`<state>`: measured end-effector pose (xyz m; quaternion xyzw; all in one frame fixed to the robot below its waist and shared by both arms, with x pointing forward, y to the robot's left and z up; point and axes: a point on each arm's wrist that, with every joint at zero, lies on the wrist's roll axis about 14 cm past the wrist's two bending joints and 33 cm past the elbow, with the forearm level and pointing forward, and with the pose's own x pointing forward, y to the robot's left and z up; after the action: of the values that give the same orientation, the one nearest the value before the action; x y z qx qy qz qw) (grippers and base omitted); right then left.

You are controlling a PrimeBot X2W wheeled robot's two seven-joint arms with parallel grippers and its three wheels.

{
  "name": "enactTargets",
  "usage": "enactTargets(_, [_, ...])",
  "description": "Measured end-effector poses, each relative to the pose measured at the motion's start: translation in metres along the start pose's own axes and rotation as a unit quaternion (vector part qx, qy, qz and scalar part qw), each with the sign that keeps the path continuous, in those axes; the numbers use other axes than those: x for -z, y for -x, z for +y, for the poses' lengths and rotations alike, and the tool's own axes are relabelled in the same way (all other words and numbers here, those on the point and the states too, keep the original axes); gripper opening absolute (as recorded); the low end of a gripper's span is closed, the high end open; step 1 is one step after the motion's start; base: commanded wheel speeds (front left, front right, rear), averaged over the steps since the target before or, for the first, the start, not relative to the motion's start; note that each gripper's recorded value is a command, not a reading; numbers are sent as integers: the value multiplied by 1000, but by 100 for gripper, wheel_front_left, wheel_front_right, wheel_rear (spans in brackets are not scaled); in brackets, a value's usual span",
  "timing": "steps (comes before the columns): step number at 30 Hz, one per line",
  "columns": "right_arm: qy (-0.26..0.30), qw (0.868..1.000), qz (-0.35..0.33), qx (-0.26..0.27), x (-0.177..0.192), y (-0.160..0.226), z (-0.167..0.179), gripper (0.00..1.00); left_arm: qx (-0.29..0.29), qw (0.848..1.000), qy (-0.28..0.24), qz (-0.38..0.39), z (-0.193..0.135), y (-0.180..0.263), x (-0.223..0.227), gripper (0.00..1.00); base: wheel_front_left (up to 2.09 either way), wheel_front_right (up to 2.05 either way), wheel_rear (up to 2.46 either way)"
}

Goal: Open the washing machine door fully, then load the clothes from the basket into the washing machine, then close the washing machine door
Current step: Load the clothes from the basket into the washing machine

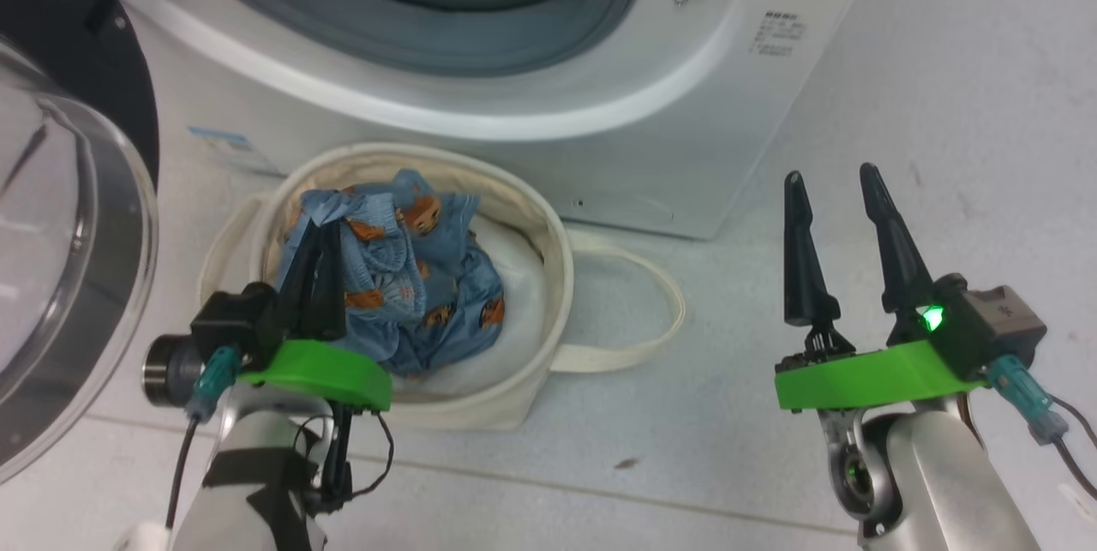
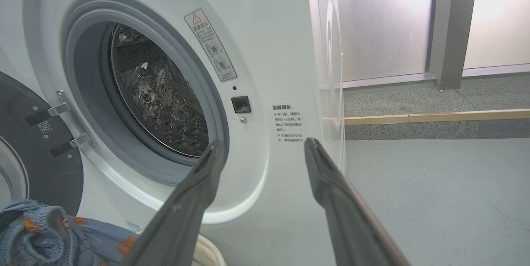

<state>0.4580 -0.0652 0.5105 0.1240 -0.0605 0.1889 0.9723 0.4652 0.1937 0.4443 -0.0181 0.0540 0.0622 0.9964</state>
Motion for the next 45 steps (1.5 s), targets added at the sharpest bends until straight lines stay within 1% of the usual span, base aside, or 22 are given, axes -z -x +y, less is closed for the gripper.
enactTargets(3, [0, 1000, -12, -2, -12, 5, 5, 100, 6, 999, 0, -42, 0, 9, -28, 0, 0, 0, 0])
enactTargets(6, [-2, 1000, -11, -1, -16, 14, 8, 100, 14, 996, -4, -83, -1, 19, -54, 0, 0, 0, 0])
enactTargets(12, [-6, 1000, -24, 0, -31, 25, 13, 100, 21, 990, 9, -143, -2, 44, -92, 0, 0, 0, 0])
enactTargets(15, [-7, 1000, -29, -2, -36, 29, 16, 100, 19, 986, 14, -162, 0, 55, -102, 0, 0, 0, 0])
enactTargets(17, [-8, 1000, -23, 1, -33, 34, 16, 100, 20, 985, 18, -168, 1, 58, -105, 0, 0, 0, 0])
enactTargets(20, [-9, 1000, -16, 5, -28, 38, 14, 100, 22, 984, 21, -176, -1, 57, -111, 0, 0, 0, 0])
enactTargets(24, [-11, 1000, -9, 11, -23, 39, 10, 100, 28, 985, 22, -168, -6, 50, -105, 0, 0, 0, 0])
enactTargets(28, [-13, 1000, 3, 21, -13, 39, 2, 100, 31, 986, 20, -160, -8, 33, -99, 0, 0, 0, 0])
enactTargets(33, [-11, 999, 10, 31, -4, 32, -10, 100, 48, 983, 15, -177, -21, -4, -110, 0, 0, 0, 0])
enactTargets(40, [-8, 999, 19, 46, 15, 14, -33, 100, 73, 975, 8, -212, -44, -72, -129, 0, 0, 0, 0])
enactTargets(41, [-8, 999, 19, 46, 15, 14, -33, 100, 73, 975, 8, -212, -44, -72, -129, 0, 0, 0, 0])
enactTargets(44, [-9, 998, 27, 55, 27, 8, -45, 100, 84, 972, 4, -221, -54, -107, -134, 0, 0, 0, 0])
enactTargets(45, [-9, 998, 29, 58, 31, 6, -49, 100, 82, 971, 10, -222, -55, -120, -134, 0, 0, 0, 0])
